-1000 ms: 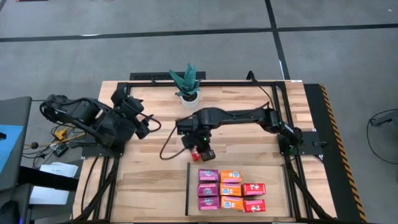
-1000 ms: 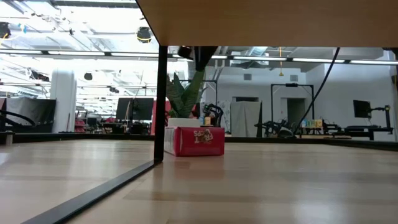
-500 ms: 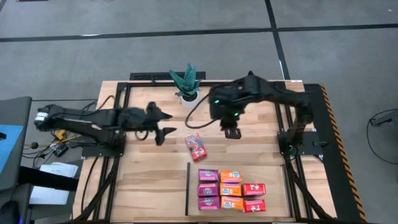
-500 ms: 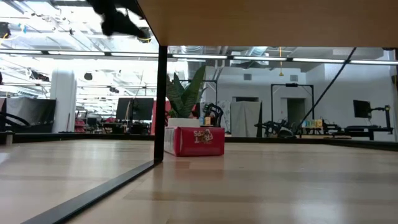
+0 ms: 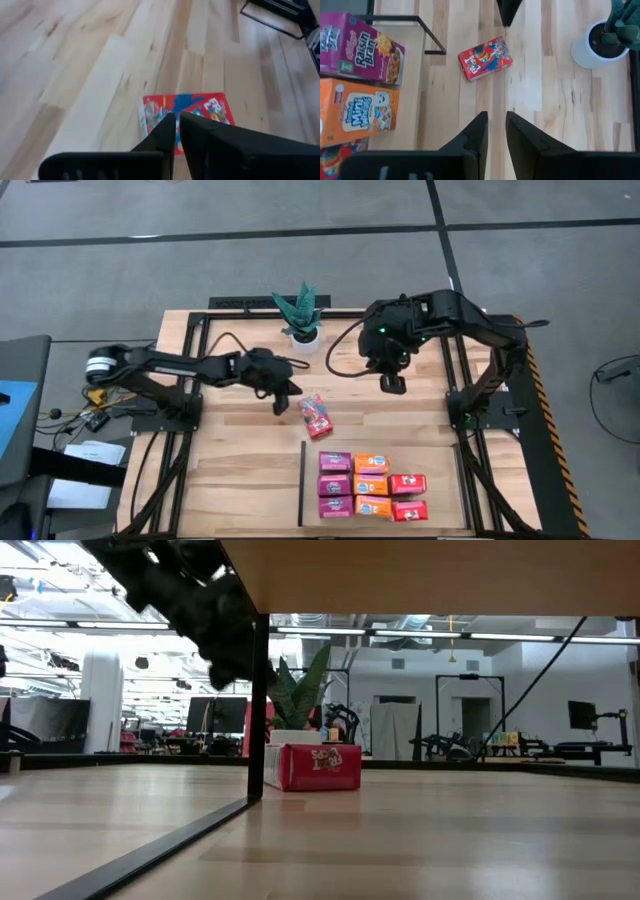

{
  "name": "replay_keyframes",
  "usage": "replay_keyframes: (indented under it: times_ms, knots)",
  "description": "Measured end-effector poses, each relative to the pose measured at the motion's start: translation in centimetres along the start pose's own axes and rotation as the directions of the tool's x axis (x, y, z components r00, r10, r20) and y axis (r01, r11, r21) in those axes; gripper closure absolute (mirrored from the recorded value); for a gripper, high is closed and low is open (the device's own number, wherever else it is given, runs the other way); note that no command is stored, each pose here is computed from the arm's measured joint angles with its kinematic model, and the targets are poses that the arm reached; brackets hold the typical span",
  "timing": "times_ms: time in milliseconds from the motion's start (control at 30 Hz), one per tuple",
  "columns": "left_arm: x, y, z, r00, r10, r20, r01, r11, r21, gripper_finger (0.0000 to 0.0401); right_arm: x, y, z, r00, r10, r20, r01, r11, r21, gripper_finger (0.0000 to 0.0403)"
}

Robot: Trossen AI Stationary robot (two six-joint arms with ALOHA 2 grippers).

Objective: Stack cereal on shelf
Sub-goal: Put the red cereal box on the upper right shelf

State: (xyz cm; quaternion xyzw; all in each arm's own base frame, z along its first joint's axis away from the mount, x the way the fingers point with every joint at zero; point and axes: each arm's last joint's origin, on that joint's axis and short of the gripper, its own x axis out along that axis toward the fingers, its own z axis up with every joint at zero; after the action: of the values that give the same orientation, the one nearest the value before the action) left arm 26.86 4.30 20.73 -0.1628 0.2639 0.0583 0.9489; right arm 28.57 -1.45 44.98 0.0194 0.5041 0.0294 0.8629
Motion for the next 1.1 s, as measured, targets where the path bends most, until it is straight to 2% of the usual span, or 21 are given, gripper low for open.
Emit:
replay_keyframes:
  times_ms: [200,400,600,767,933,1100]
  knots:
    - [2.9,1.0,-1.7,0.993,-0.065,-0.094,0.065,0.998,-0.002,0.0399,0.7,-0.3,0.1,1.000,-0.002,-0.029,0.002,1.000,0.003,0.0312]
    - [4.8,2.8,-3.3,0.978,-0.089,-0.190,0.087,0.996,-0.021,0.0401,1.3,-0.4,0.5,0.999,-0.002,-0.032,0.004,0.997,0.072,0.0312]
    - [4.8,4.5,-3.5,0.976,-0.055,-0.209,0.050,0.998,-0.028,0.0401,1.3,-0.4,0.9,1.000,-0.004,0.000,0.004,0.994,0.112,0.0312]
    - [4.4,6.1,-4.1,0.964,0.024,-0.267,-0.044,0.997,-0.067,0.0401,1.4,-0.4,1.0,1.000,-0.027,0.010,0.026,0.991,0.133,0.0312]
    - [4.2,6.6,-3.8,0.967,0.014,-0.254,-0.034,0.997,-0.074,0.0401,2.0,-0.5,1.9,0.998,-0.029,0.059,0.022,0.994,0.104,0.0312]
    - [4.2,6.6,-3.8,0.968,0.030,-0.248,-0.047,0.997,-0.064,0.0401,4.1,-0.7,2.8,0.999,-0.027,0.038,0.027,1.000,0.002,0.0311]
